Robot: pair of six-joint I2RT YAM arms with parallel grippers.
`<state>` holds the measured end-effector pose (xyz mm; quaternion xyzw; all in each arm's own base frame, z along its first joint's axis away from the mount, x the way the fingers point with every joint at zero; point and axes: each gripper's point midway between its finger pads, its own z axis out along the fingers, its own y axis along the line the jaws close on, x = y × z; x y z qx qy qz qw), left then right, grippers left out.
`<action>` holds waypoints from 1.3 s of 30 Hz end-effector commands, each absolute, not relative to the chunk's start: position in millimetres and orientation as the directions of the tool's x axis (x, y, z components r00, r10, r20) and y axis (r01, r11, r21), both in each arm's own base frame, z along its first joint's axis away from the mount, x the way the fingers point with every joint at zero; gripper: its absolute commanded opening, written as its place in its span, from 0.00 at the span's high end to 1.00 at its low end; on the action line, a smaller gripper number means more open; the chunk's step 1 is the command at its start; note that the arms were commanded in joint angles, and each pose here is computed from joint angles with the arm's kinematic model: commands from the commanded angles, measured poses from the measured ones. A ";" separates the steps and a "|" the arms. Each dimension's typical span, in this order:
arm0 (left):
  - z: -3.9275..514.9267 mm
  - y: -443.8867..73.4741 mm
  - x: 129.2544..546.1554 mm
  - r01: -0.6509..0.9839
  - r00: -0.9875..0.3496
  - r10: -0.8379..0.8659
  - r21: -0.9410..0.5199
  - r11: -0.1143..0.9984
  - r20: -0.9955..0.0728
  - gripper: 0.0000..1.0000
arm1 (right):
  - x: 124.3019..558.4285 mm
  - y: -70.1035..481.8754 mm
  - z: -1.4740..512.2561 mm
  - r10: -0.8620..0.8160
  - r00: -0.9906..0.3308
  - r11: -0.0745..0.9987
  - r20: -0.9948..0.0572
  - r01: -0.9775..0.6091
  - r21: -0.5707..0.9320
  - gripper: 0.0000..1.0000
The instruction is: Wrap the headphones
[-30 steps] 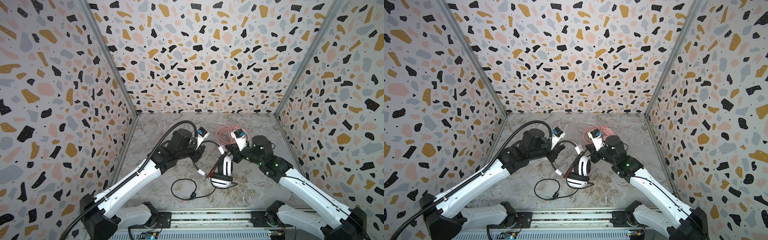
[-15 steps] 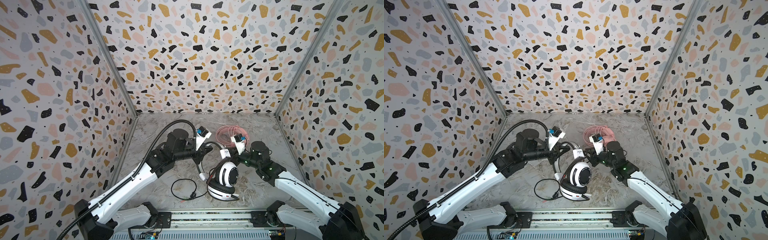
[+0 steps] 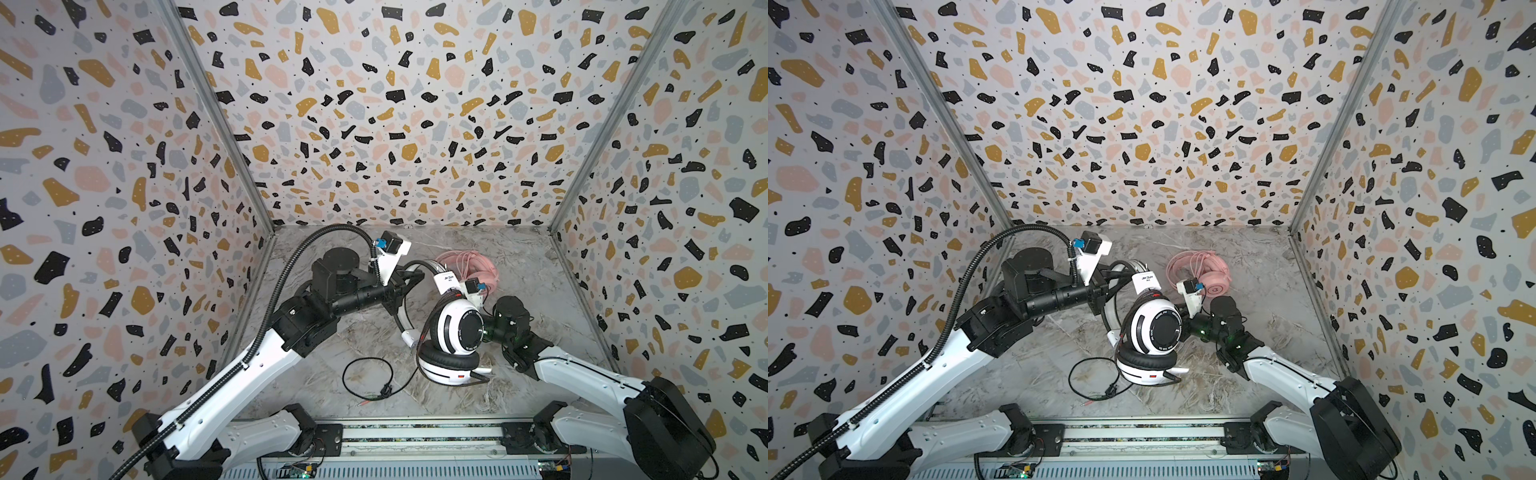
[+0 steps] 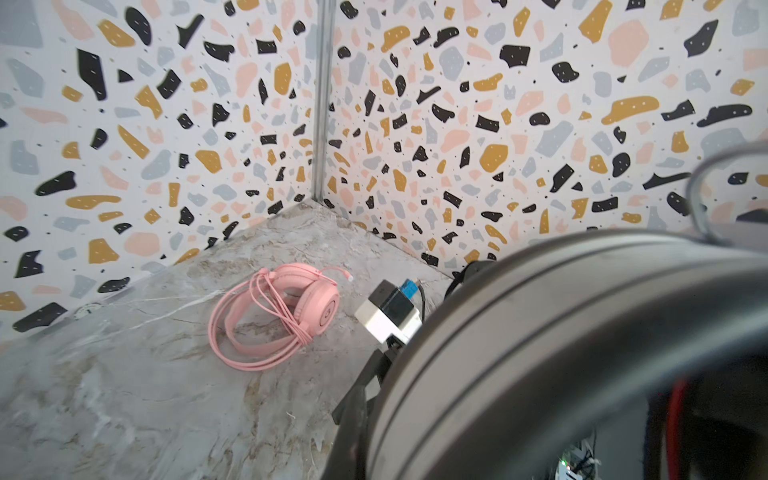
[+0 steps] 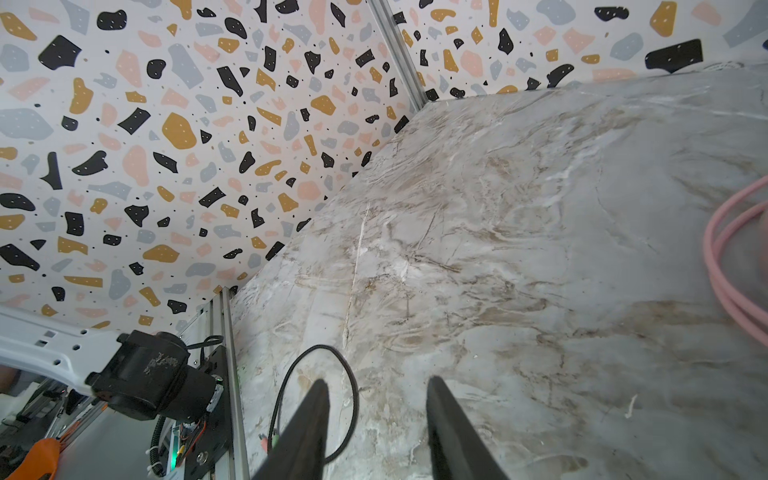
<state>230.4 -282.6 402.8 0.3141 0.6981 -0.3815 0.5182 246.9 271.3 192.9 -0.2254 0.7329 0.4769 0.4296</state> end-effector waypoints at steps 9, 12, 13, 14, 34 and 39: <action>475.2 -244.2 259.4 0.706 -0.117 -0.239 -0.250 0.663 -0.964 1.00 | 253.2 280.7 180.2 0.147 -0.549 0.411 -0.823 -0.723 0.556 0.65; 472.9 -231.9 274.3 0.644 -0.120 -0.273 -0.284 0.710 -0.954 1.00 | 258.5 283.4 165.9 0.145 -0.570 0.455 -0.808 -0.687 0.567 0.78; 471.4 -226.8 279.3 0.626 -0.127 -0.283 -0.298 0.721 -0.951 1.00 | 258.7 284.2 162.6 0.145 -0.575 0.458 -0.805 -0.682 0.570 0.80; 470.7 -221.7 284.6 0.615 -0.131 -0.292 -0.309 0.726 -0.947 1.00 | 258.3 285.3 159.6 0.145 -0.583 0.454 -0.799 -0.679 0.577 0.84; 404.9 -62.3 354.8 -0.157 0.037 -0.618 -0.615 0.772 -0.785 1.00 | 193.0 302.8 148.2 -0.047 -0.541 0.531 -0.839 -0.725 0.438 0.93; 369.8 -43.3 360.5 -0.330 0.051 -0.614 -0.593 0.734 -0.788 1.00 | 178.4 301.8 162.1 -0.124 -0.485 0.568 -0.866 -0.750 0.339 0.93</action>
